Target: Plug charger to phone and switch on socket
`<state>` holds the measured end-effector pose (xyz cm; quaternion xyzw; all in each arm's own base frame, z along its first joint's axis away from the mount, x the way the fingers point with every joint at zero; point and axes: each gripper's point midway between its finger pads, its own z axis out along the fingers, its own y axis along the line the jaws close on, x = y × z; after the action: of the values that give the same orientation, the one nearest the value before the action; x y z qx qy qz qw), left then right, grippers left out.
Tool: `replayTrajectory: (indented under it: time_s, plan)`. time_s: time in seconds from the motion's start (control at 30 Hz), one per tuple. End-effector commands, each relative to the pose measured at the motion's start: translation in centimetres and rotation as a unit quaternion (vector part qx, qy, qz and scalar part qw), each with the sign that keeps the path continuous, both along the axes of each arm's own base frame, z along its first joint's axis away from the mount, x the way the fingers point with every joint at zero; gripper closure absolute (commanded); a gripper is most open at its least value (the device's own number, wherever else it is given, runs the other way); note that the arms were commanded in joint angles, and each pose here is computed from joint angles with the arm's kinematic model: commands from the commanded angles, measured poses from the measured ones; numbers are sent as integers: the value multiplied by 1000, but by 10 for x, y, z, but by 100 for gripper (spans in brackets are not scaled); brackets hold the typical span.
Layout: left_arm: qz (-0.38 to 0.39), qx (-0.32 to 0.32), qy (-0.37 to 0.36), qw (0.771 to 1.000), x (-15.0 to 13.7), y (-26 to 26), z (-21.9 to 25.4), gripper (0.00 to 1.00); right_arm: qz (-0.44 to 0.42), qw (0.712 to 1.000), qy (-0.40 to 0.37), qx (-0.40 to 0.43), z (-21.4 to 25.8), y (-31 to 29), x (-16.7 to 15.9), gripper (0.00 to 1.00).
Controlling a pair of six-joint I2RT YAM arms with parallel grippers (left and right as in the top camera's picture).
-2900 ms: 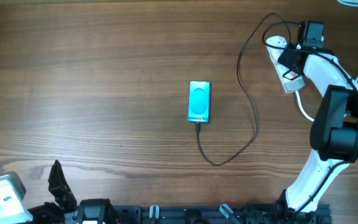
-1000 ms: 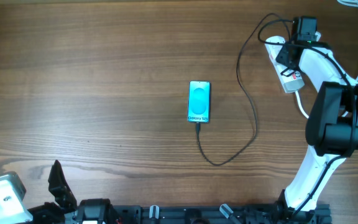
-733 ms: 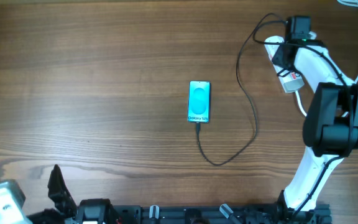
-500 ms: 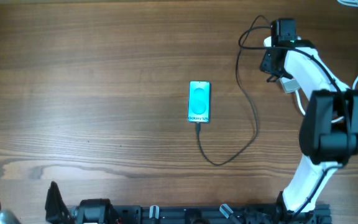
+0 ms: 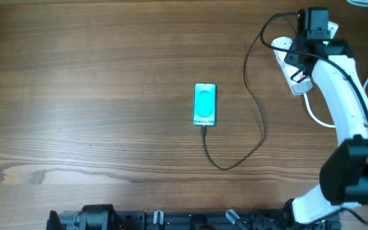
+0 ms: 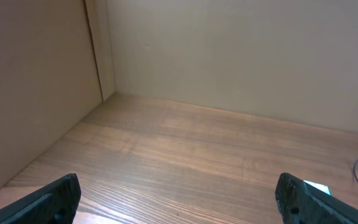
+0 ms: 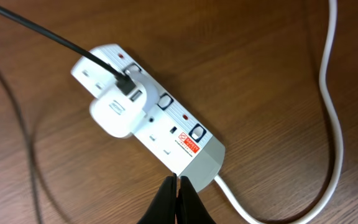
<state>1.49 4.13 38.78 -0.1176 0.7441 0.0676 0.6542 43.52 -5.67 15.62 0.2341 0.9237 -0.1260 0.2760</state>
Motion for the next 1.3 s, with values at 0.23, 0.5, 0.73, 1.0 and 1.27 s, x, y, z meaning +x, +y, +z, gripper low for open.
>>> replayTrajectory:
  time_s: [0.23,0.5,0.73,1.0,1.27]
  plan:
    - [-49,-3,12,999,49,-17,-15,0,34,967,-252,8,210,7,-102,96]
    - [-161,-4,-82,984,141,-53,-10,0,57,925,-375,22,281,14,-206,95]
    - [-165,-17,-15,986,185,-53,-86,0,102,905,-411,39,294,30,-247,95]
    - [-166,-40,100,980,178,-55,-149,0,109,917,-382,48,278,33,-258,79]
    - [-159,-67,250,953,142,-56,-216,0,198,908,-348,126,262,74,-262,0]
